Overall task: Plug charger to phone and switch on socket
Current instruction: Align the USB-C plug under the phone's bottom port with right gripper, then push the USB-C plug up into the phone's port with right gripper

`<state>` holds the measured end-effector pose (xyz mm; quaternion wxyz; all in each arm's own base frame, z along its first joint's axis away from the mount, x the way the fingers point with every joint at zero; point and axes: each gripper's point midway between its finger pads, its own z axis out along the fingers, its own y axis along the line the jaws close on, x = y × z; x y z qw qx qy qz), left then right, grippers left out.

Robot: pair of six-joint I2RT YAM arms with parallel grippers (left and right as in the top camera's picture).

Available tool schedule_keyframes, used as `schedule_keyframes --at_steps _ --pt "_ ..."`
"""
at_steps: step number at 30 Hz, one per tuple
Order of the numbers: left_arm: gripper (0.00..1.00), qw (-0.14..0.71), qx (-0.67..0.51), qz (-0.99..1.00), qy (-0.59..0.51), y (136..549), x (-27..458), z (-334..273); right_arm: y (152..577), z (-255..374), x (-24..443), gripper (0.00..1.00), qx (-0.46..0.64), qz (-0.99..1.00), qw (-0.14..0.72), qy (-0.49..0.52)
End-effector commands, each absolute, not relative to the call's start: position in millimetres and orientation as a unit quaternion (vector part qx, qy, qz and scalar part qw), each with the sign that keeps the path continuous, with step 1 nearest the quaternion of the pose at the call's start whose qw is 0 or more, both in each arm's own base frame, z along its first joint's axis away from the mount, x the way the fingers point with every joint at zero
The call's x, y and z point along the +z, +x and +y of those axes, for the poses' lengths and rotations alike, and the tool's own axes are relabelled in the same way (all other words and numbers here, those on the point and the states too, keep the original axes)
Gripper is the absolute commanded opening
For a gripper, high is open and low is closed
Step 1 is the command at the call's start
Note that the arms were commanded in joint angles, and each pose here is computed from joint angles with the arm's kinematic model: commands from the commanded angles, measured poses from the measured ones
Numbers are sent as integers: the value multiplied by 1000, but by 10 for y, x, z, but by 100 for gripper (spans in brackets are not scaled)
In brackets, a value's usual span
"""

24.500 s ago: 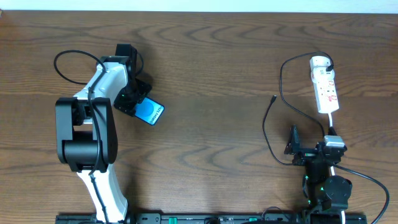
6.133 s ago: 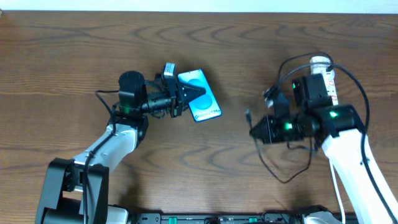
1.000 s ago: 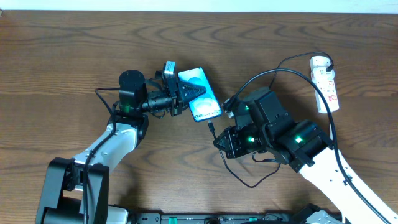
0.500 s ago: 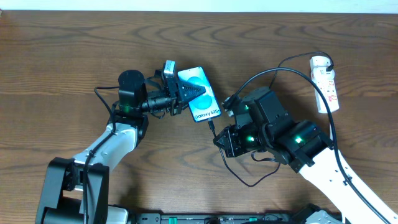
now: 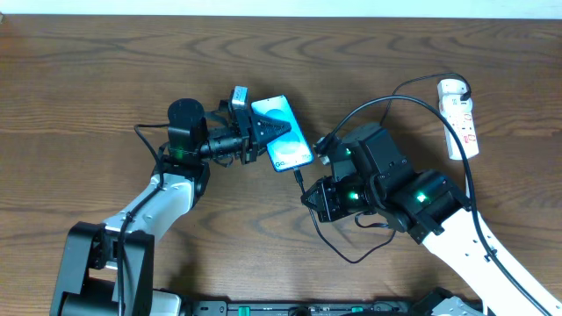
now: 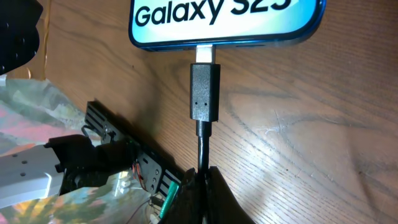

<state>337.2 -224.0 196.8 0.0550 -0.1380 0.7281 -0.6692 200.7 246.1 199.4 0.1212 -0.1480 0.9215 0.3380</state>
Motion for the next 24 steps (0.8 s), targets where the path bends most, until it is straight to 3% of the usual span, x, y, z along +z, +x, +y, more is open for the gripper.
schedule_keyframes --at_steps 1,24 --pt "7 53 -677 724 -123 3376 2084 -2269 2004 2474 1999 1 337 921 122 -150" --pt "7 90 -680 725 -65 3337 2140 -2282 2251 2411 2007 1 302 926 181 -138"
